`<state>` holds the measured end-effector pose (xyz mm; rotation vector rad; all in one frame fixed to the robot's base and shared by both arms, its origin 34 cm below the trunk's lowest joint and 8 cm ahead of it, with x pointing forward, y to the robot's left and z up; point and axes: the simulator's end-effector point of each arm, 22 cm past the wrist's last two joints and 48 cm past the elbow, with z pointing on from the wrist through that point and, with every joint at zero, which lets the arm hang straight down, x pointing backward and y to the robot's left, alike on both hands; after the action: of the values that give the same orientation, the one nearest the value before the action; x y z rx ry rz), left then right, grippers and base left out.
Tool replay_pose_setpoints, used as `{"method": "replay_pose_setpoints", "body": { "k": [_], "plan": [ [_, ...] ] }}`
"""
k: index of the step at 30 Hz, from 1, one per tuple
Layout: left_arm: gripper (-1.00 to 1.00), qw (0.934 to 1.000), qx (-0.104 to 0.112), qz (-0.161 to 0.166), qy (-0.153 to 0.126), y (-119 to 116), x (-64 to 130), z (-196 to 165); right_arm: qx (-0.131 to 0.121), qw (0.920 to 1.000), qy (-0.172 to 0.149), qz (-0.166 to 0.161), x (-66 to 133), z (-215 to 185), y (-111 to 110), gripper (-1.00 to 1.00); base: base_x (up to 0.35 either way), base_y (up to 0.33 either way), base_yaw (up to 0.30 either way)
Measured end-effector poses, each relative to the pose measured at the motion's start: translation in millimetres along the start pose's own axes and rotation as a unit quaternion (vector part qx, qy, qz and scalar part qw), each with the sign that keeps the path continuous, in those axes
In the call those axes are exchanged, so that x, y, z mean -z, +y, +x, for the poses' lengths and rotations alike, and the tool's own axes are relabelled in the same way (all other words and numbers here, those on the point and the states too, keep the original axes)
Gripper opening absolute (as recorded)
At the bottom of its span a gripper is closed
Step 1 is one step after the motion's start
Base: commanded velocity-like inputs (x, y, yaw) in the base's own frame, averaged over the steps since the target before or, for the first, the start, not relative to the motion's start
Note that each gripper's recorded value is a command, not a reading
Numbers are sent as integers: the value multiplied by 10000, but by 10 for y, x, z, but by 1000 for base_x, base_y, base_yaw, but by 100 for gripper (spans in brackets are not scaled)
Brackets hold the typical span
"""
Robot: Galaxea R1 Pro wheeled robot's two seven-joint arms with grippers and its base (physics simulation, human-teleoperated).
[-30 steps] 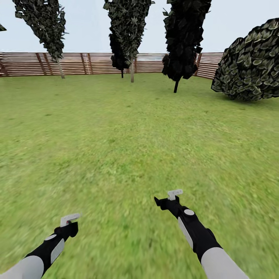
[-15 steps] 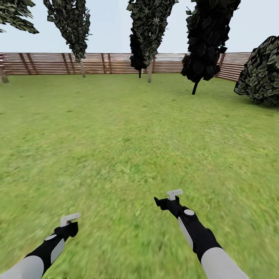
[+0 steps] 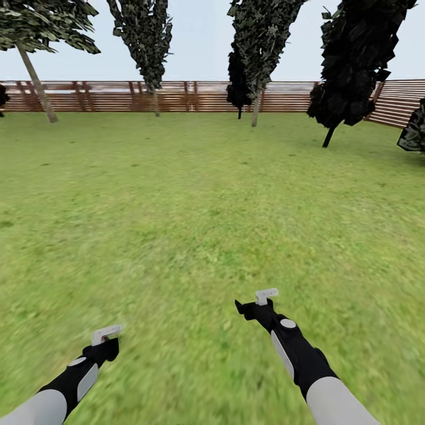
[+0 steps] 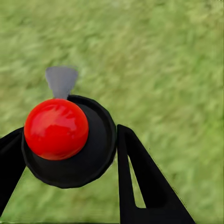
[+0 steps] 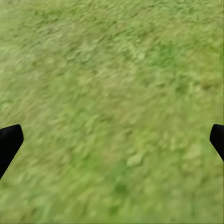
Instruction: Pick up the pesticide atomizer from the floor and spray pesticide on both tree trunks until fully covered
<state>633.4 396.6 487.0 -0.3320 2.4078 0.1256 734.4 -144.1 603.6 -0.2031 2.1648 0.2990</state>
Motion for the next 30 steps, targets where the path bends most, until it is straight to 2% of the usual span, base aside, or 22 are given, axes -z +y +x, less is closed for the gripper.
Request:
{"method": "replay_pose_setpoints", "body": {
  "k": [11, 30],
  "plan": [
    [-100, 10000, 7, -1, 0, 1, 0, 0, -3, 10000, -1, 2, 0, 0, -2, 100, 4, 38, 278],
    [-100, 10000, 3, -13, 48, 21, 14, 78, -4, 10000, -1, 3, 0, -1, -3, 100, 71, 294, 278]
  ]
}}
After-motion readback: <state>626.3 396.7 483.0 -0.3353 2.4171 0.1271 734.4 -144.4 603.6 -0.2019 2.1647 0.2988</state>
